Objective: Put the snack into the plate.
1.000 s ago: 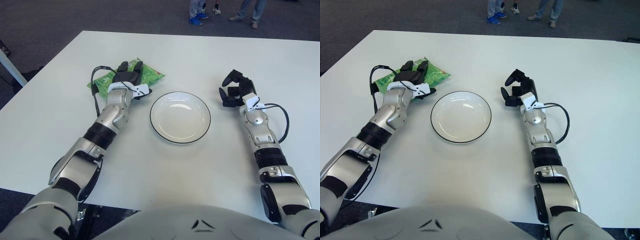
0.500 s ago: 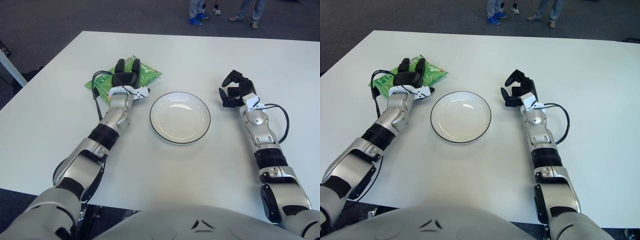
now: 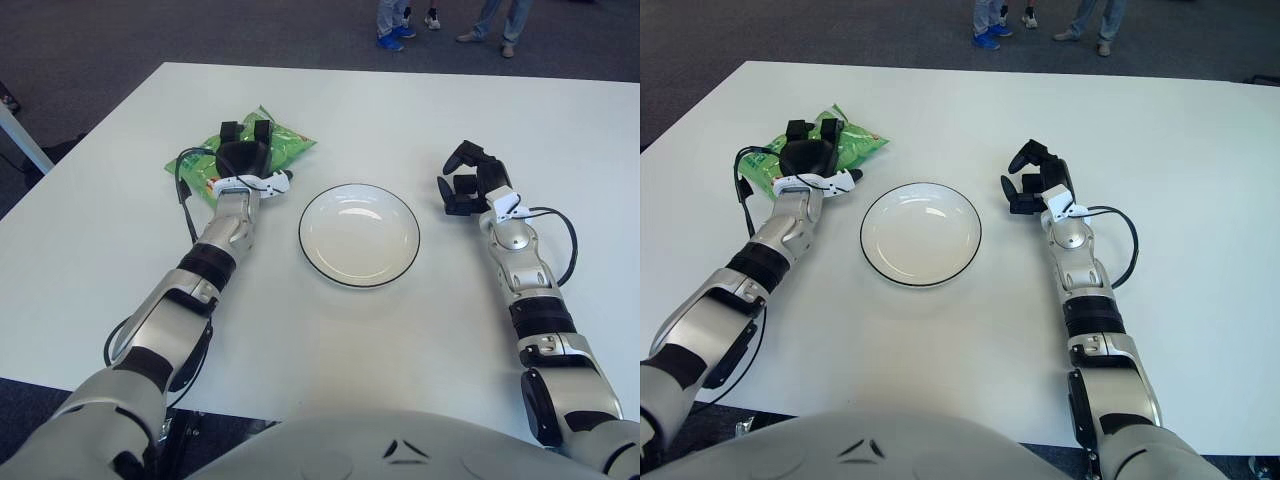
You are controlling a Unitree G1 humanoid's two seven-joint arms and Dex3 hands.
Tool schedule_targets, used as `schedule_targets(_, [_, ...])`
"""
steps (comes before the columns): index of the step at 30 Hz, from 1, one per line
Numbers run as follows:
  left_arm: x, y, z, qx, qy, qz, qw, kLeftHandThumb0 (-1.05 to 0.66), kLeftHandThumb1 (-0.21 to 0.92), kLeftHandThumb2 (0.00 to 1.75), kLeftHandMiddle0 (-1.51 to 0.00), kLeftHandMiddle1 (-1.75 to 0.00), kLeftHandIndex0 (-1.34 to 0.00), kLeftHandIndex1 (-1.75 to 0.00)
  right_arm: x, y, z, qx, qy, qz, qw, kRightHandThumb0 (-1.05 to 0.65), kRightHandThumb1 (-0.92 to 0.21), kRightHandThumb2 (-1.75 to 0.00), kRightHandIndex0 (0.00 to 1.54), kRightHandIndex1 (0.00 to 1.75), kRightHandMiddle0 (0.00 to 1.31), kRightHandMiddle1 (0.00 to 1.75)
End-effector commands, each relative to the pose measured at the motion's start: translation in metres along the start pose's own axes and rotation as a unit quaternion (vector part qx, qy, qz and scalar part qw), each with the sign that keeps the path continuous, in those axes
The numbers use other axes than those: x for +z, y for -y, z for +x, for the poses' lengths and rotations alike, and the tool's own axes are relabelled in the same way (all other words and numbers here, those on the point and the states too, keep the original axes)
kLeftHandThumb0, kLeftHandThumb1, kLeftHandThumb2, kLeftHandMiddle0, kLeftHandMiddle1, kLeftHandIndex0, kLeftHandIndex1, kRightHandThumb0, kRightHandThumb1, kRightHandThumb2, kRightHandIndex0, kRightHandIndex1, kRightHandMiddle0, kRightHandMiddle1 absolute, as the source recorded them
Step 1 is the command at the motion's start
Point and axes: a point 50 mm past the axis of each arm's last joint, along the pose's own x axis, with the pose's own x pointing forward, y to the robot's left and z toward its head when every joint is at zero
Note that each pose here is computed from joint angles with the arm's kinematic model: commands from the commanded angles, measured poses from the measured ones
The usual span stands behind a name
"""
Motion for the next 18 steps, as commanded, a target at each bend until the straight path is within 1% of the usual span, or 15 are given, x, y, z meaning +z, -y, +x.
schedule_targets(1, [-0.011,0.024,-0.014,-0.042,-0.018,0.011,0.999,0.1,0.22,1.35,-0.16,-1.73,0.0,-1.66,-0.032,-0.01,-0.017,0.029,-0.079,0.001,0.996,-0.45,-0.41,-1.2,1.31,1.75,0.54,1.75])
schedule_targets(2, [-0.012,0.025,-0.014,-0.042,-0.016,0.013,0.999,0.21,0.31,1.26,-0.27,-1.74,0.0,-1.69,-0.032,-0.01,-0.017,0.029,-0.078,0.001,0.997,-0.45,-0.41,-1.2,1.31,1.75,0.54,1.75])
schedule_targets(3, [-0.012,0.025,-0.014,-0.041,-0.015,0.015,0.999,0.29,0.37,1.21,-0.34,-1.74,-0.03,-1.71,-0.032,-0.01,-0.017,0.029,-0.078,0.001,0.997,-0.45,-0.41,-1.2,1.31,1.75,0.54,1.75])
schedule_targets(6, [-0.014,0.027,-0.014,-0.039,-0.01,0.018,0.999,0.38,0.43,1.16,-0.44,-1.74,-0.09,-1.73,-0.031,-0.01,-0.018,0.031,-0.076,-0.003,0.997,-0.45,-0.41,-1.2,1.31,1.75,0.54,1.75])
schedule_targets(7, [-0.015,0.027,-0.014,-0.038,-0.008,0.019,0.999,0.4,0.42,1.17,-0.47,-1.75,-0.14,-1.74,-0.031,-0.01,-0.018,0.031,-0.076,-0.004,0.997,-0.45,-0.41,-1.2,1.31,1.75,0.54,1.75])
schedule_targets(8, [-0.015,0.028,-0.015,-0.036,-0.004,0.019,0.999,0.41,0.42,1.18,-0.48,-1.75,-0.15,-1.74,-0.031,-0.01,-0.018,0.031,-0.077,-0.006,0.997,-0.45,-0.41,-1.2,1.31,1.75,0.54,1.75])
schedule_targets(9, [-0.016,0.028,-0.015,-0.035,-0.001,0.018,0.999,0.42,0.4,1.2,-0.5,-1.75,-0.21,-1.74,-0.031,-0.01,-0.018,0.032,-0.077,-0.007,0.996,-0.45,-0.41,-1.2,1.31,1.75,0.54,1.75])
schedule_targets(10, [-0.017,0.028,-0.015,-0.033,0.004,0.018,0.999,0.43,0.4,1.21,-0.51,-1.75,-0.23,-1.74,-0.031,-0.01,-0.018,0.033,-0.078,-0.009,0.996,-0.45,-0.41,-1.2,1.31,1.75,0.54,1.75])
schedule_targets(11, [-0.017,0.029,-0.015,-0.032,0.008,0.018,0.999,0.27,0.34,1.27,-0.55,-1.72,-0.33,-1.74,-0.031,-0.01,-0.018,0.034,-0.08,-0.009,0.996,-0.45,-0.41,-1.2,1.31,1.75,0.54,1.75])
schedule_targets(12, [-0.018,0.029,-0.015,-0.03,0.014,0.019,0.999,0.18,0.31,1.31,-0.58,-1.7,-0.39,-1.75,-0.031,-0.01,-0.018,0.035,-0.081,-0.01,0.996,-0.45,-0.41,-1.2,1.31,1.75,0.54,1.75])
schedule_targets(13, [-0.019,0.029,-0.015,-0.028,0.02,0.021,0.999,0.14,0.29,1.32,-0.6,-1.68,-0.41,-1.75,-0.031,-0.01,-0.017,0.036,-0.081,-0.011,0.996,-0.45,-0.41,-1.2,1.31,1.75,0.54,1.75])
schedule_targets(14, [-0.019,0.029,-0.014,-0.027,0.024,0.022,0.999,0.09,0.22,1.37,-0.67,-1.59,-0.51,-1.75,-0.031,-0.01,-0.017,0.036,-0.081,-0.011,0.996,-0.45,-0.41,-1.21,1.31,1.75,0.54,1.75])
schedule_targets(15, [-0.02,0.029,-0.014,-0.025,0.028,0.023,0.999,0.06,0.18,1.4,-0.72,-1.53,-0.57,-1.75,-0.031,-0.01,-0.017,0.036,-0.081,-0.012,0.996,-0.45,-0.41,-1.21,1.31,1.75,0.55,1.75])
schedule_targets(18, [-0.021,0.029,-0.014,-0.021,0.035,0.024,0.999,0.02,0.06,1.49,-0.84,-1.39,-0.69,-1.75,-0.031,-0.01,-0.017,0.036,-0.081,-0.012,0.996,-0.46,-0.38,-1.24,1.31,1.75,0.56,1.75])
